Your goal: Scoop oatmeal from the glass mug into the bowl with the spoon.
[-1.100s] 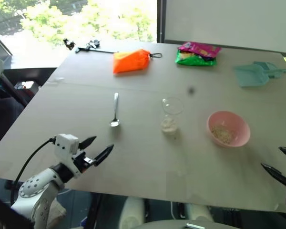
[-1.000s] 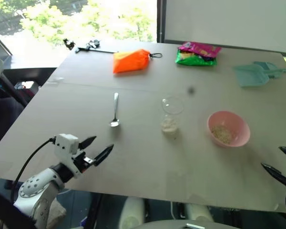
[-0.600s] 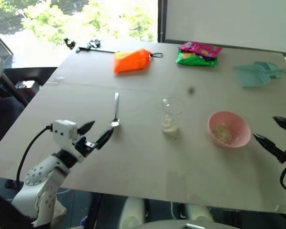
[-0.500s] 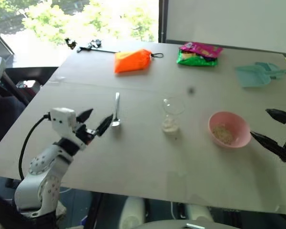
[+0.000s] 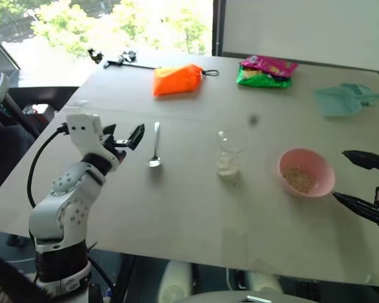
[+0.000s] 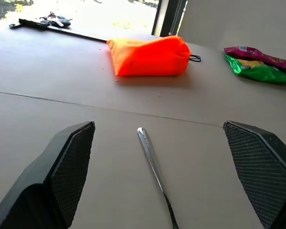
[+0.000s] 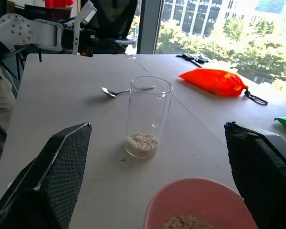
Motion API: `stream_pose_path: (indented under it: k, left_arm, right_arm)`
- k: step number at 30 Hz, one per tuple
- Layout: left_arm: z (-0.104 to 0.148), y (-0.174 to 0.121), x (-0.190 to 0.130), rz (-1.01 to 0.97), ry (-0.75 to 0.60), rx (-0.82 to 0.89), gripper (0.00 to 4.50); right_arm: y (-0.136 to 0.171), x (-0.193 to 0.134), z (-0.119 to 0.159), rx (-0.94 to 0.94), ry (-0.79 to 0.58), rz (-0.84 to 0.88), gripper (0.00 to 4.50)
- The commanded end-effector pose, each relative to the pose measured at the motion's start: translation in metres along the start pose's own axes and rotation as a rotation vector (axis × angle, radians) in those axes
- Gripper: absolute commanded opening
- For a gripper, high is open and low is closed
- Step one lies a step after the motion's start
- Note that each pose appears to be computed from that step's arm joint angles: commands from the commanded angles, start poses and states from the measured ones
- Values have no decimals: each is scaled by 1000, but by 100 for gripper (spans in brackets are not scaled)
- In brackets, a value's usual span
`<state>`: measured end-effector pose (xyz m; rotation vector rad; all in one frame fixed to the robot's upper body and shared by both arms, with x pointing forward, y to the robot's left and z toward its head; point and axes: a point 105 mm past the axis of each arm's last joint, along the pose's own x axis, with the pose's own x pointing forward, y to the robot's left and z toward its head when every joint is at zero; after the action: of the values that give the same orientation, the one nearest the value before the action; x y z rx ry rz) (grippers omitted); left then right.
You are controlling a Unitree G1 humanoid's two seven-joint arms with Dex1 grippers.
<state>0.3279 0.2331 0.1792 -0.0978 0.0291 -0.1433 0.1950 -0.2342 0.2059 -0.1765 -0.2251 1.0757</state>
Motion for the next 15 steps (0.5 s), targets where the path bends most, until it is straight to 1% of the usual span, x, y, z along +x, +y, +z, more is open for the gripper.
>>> stream_pose_path:
  k: [1,5,7,15]
  left_arm:
    - [6,-10,3,42,71,81,449]
    - [-3,-22,8,-12,165,88,449]
    - [-10,-20,12,12,216,98,449]
    - [-19,-17,34,163,301,111,449]
  right_arm:
    - [7,-6,19,3,-68,12,450]
    - [7,-10,23,40,-114,-8,450]
    - [7,-11,24,37,-123,-16,450]
    - [11,-15,15,32,-95,-26,450]
